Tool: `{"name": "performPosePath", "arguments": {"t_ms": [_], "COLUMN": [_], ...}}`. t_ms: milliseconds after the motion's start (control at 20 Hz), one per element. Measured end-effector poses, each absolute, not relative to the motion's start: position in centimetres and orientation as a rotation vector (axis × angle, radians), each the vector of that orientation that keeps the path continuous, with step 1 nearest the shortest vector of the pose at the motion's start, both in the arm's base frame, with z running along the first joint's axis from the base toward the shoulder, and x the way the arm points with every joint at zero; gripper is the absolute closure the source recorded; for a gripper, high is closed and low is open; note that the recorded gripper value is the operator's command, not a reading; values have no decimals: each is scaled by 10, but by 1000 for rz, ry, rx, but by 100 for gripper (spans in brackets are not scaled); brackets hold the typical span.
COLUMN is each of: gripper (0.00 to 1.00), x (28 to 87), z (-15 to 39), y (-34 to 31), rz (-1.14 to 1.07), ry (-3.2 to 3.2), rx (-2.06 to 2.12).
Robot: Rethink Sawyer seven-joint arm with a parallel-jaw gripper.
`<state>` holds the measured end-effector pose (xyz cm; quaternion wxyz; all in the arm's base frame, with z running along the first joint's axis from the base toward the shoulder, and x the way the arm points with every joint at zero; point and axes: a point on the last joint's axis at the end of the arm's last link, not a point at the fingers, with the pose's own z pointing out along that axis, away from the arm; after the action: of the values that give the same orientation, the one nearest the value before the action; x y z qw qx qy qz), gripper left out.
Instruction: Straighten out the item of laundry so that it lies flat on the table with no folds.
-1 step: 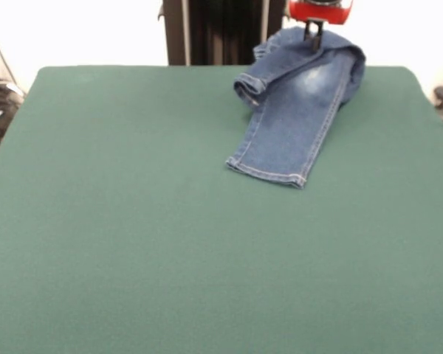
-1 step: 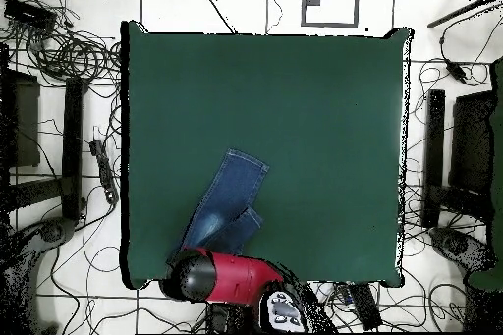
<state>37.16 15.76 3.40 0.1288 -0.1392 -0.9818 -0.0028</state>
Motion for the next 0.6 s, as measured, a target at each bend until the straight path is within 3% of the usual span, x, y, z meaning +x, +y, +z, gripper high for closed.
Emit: {"name": "performPosePath", "arguments": {"t_ms": [600], "gripper": [100], "x": [353], "z": [40], "y": [167], "rz": [-35], "ry": [-2814], "rx": [-406]}}
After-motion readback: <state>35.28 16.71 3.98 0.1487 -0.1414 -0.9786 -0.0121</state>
